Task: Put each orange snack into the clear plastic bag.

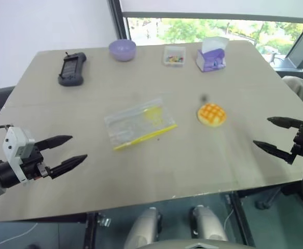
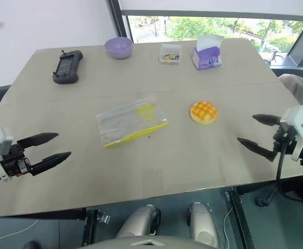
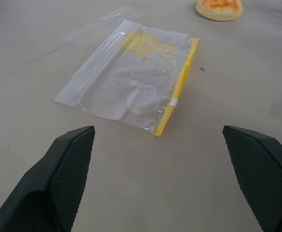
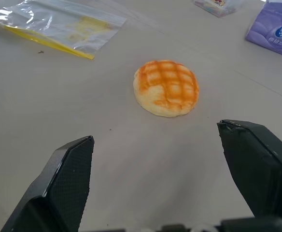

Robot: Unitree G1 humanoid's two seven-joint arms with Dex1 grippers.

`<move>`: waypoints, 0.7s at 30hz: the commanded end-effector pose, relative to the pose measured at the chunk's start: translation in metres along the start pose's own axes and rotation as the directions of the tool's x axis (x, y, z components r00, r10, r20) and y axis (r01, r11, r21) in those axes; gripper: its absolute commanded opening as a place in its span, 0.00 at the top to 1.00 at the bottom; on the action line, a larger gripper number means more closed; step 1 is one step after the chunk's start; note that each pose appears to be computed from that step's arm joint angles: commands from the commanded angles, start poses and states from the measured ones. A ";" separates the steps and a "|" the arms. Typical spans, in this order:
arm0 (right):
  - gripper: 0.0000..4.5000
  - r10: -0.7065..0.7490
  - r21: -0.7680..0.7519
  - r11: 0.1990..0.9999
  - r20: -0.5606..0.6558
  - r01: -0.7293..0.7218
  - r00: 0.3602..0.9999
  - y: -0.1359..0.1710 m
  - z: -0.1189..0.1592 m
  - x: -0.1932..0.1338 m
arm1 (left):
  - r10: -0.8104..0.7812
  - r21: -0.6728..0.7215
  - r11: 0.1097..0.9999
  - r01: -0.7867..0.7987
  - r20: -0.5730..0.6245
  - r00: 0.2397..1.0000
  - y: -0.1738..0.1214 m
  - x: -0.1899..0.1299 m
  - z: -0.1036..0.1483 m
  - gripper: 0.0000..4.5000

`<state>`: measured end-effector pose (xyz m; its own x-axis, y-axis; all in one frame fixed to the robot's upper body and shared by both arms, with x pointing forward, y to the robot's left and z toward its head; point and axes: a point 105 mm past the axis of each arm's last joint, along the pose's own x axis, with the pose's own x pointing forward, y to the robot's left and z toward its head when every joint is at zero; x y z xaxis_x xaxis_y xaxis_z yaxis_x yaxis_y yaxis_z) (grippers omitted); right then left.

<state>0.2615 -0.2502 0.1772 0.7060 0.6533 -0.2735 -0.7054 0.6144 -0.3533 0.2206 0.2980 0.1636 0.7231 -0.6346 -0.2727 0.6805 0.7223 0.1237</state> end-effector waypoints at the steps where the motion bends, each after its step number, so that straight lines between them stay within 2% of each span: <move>1: 0.01 0.005 -0.040 0.999 0.036 -0.004 0.999 -0.003 0.012 0.004 | 0.000 0.038 0.999 -0.001 0.020 1.000 -0.001 0.002 0.010 0.00; 8: 0.01 0.023 -0.057 0.998 0.066 -0.019 0.998 -0.005 0.018 0.016 | 0.038 0.013 0.999 -0.039 0.092 0.995 -0.001 0.012 0.024 0.00; 14: 0.01 0.022 -0.061 0.998 0.087 -0.016 0.996 -0.005 0.021 0.022 | 0.081 -0.011 0.997 -0.081 0.105 0.991 0.001 0.013 0.021 0.00; 17: 0.01 0.023 -0.068 0.998 0.096 -0.017 0.995 -0.004 0.024 0.024 | 0.152 -0.030 0.988 -0.150 0.108 0.982 0.010 0.014 0.022 0.00; 21: 0.01 0.055 -0.080 0.996 0.124 -0.045 0.991 0.004 0.031 0.033 | 0.257 -0.263 0.940 -0.218 0.126 0.958 0.023 0.017 0.022 0.00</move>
<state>0.2816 -0.2229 0.1820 0.6665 0.7137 -0.2157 -0.7327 0.5736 -0.3662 0.2501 0.2949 0.1740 0.8629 -0.4848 -0.1426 0.4894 0.8720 -0.0026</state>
